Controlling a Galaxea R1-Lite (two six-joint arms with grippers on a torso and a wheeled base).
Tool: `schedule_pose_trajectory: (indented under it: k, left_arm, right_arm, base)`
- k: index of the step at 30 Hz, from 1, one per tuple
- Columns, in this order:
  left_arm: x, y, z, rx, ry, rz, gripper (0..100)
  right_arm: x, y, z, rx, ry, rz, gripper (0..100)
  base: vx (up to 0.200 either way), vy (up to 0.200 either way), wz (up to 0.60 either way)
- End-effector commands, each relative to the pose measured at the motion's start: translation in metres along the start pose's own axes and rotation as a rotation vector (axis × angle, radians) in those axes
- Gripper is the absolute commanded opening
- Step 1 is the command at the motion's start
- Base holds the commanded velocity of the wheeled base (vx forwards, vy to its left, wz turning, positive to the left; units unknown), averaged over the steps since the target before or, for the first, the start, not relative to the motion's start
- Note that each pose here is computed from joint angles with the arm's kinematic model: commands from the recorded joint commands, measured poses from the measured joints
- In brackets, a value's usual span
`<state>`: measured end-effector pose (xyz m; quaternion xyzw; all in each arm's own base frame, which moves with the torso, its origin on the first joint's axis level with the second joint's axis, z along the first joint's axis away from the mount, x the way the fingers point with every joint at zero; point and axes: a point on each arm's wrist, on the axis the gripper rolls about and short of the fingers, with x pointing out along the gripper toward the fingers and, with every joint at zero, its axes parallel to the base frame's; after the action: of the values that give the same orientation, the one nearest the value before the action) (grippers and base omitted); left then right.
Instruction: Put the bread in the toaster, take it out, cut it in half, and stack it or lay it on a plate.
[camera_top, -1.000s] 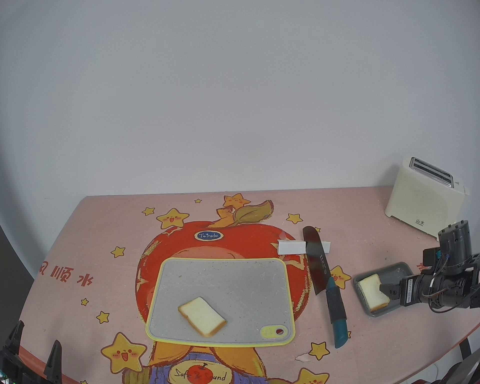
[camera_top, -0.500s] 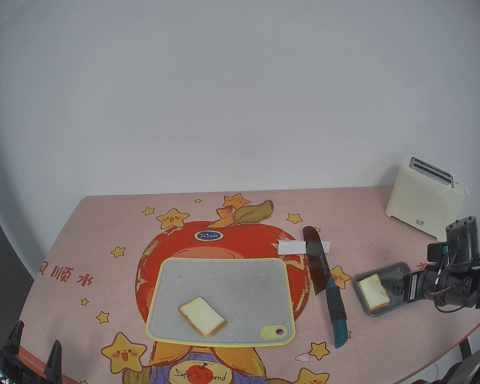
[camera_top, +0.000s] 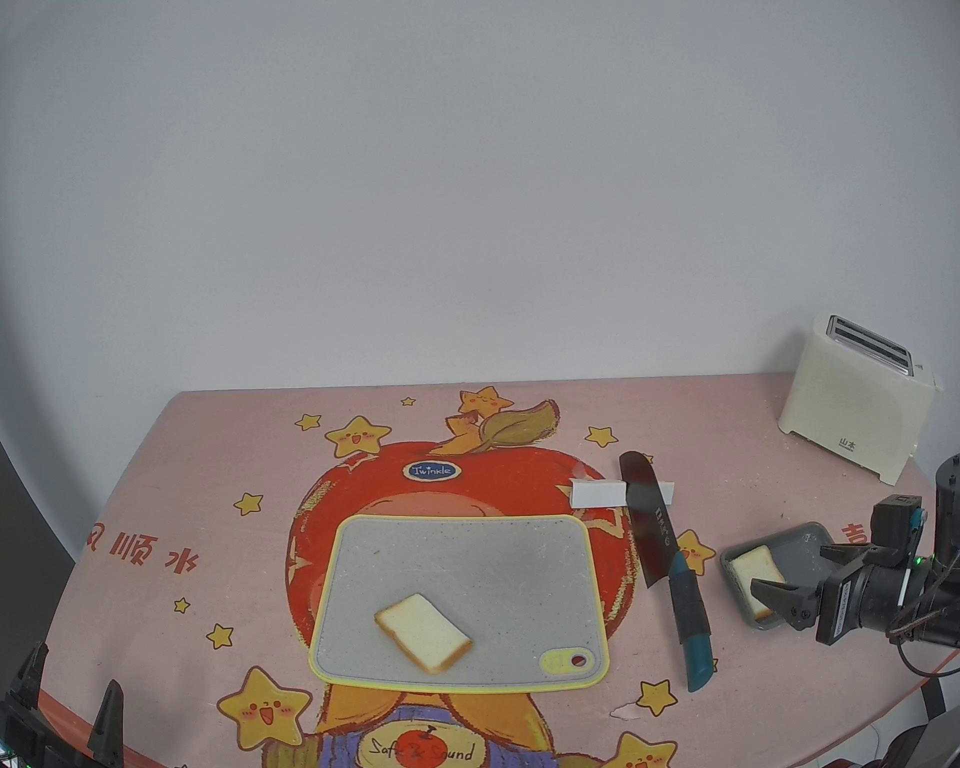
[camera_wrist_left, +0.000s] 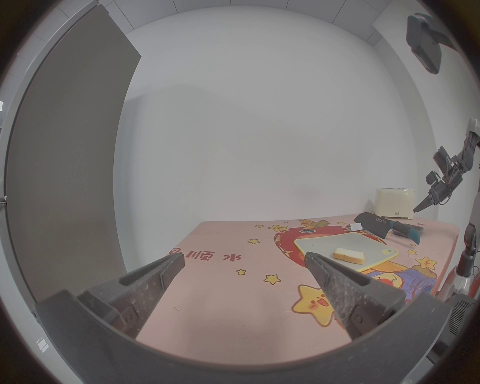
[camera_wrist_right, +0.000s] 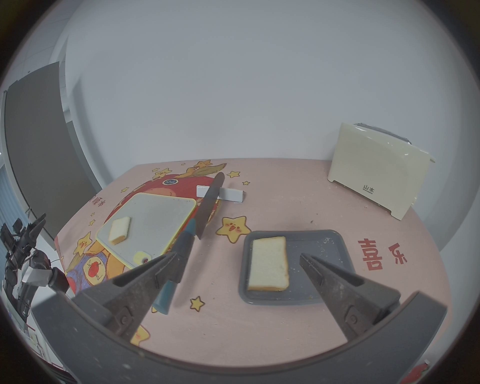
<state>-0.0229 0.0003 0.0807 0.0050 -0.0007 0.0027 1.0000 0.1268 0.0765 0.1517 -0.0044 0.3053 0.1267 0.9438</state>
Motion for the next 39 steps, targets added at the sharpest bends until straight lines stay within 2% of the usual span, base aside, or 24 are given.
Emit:
schedule_pose_trajectory:
  k: [1,5,7,13,25,28,33,37,39]
  left_arm:
    - [0.0,0.0,-0.005,0.001,0.006,0.001,100]
    - [0.0,0.0,-0.005,0.001,0.006,0.001,100]
    - [0.0,0.0,-0.005,0.001,0.006,-0.001,100]
    - [0.0,0.0,-0.005,0.004,0.006,-0.001,100]
    - [0.0,0.0,-0.005,0.004,0.005,0.002,100]
    - [0.0,0.0,-0.005,0.002,0.003,0.001,100]
    - [0.0,0.0,-0.005,0.001,0.005,0.001,100]
    - [0.0,0.0,-0.005,0.001,0.005,0.001,100]
    - [0.0,0.0,-0.005,0.001,0.005,0.001,100]
  right_arm:
    - [-0.005,0.001,0.0,-0.007,-0.021,0.018,100]
    - [-0.008,0.002,0.001,-0.011,-0.034,0.032,100]
    - [-0.015,0.006,0.0,-0.023,-0.054,0.067,100]
    - [-0.015,0.006,0.0,-0.025,-0.052,0.069,100]
    - [-0.013,0.006,-0.003,-0.032,-0.036,0.068,100]
    - [-0.013,0.006,-0.002,-0.03,-0.043,0.07,100]
    - [-0.016,0.007,0.0,-0.034,-0.06,0.082,100]
    - [-0.022,0.017,0.007,-0.058,-0.086,0.141,100]
    - [-0.017,0.021,0.008,-0.078,-0.065,0.146,100]
  base:
    - [0.0,0.0,0.0]
    - [0.0,0.2,0.0]
    - [0.0,0.2,0.0]
    - [0.0,0.0,0.0]
    - [-0.2,0.0,0.0]
    - [0.0,0.0,0.0]
    - [0.0,0.2,0.0]
    - [0.0,0.2,0.0]
    - [0.0,0.2,0.0]
